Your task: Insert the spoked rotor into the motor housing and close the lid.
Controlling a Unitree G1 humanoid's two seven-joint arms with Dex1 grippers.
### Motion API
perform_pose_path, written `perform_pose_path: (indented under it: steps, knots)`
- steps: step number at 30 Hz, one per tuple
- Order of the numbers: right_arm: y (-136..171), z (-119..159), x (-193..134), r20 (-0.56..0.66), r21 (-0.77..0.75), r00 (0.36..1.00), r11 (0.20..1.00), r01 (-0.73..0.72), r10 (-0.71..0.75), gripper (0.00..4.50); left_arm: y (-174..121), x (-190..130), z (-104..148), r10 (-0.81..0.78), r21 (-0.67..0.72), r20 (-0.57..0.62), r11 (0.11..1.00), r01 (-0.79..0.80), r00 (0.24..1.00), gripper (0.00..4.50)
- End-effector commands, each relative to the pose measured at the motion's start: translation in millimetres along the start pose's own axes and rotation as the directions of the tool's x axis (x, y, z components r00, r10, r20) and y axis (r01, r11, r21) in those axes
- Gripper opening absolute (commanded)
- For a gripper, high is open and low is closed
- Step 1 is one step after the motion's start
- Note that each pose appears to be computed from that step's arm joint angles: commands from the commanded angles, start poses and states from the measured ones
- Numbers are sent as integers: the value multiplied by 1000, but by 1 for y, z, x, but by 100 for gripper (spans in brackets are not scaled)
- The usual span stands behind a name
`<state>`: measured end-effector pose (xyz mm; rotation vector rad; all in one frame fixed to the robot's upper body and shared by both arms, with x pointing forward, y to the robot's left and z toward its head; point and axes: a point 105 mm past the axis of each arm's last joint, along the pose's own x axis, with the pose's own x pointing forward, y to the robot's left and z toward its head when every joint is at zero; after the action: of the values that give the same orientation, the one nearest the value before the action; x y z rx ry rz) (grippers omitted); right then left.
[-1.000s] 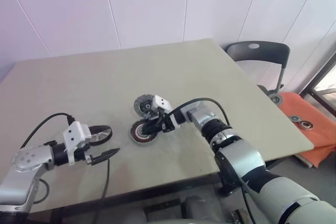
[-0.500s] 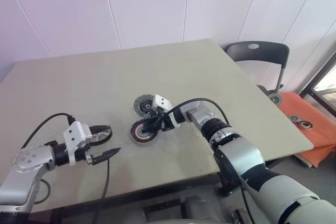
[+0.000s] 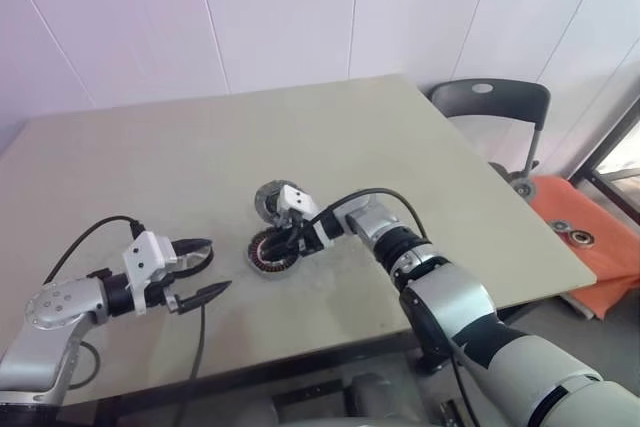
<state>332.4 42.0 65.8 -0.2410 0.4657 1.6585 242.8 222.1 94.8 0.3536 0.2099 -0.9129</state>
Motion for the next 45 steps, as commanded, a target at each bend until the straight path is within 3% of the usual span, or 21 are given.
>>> perform_pose_path:
  steps: [1,39,44,45]
  knots:
    - [-3,12,-2,3,-58,1000,998,17,-17,65,-1,0,7,3,30,18,1000,-3,1000,450]
    - [-8,-6,-14,-35,-47,998,997,53,-54,65,-3,1,6,9,25,22,1000,-10,1000,450]
    - [-11,-9,-14,-53,-35,995,996,84,-85,237,-3,1,7,9,24,24,1000,-9,1000,450]
    - [-12,-9,-14,-54,-30,995,996,84,-86,237,-3,1,7,8,24,24,1000,-9,1000,450]
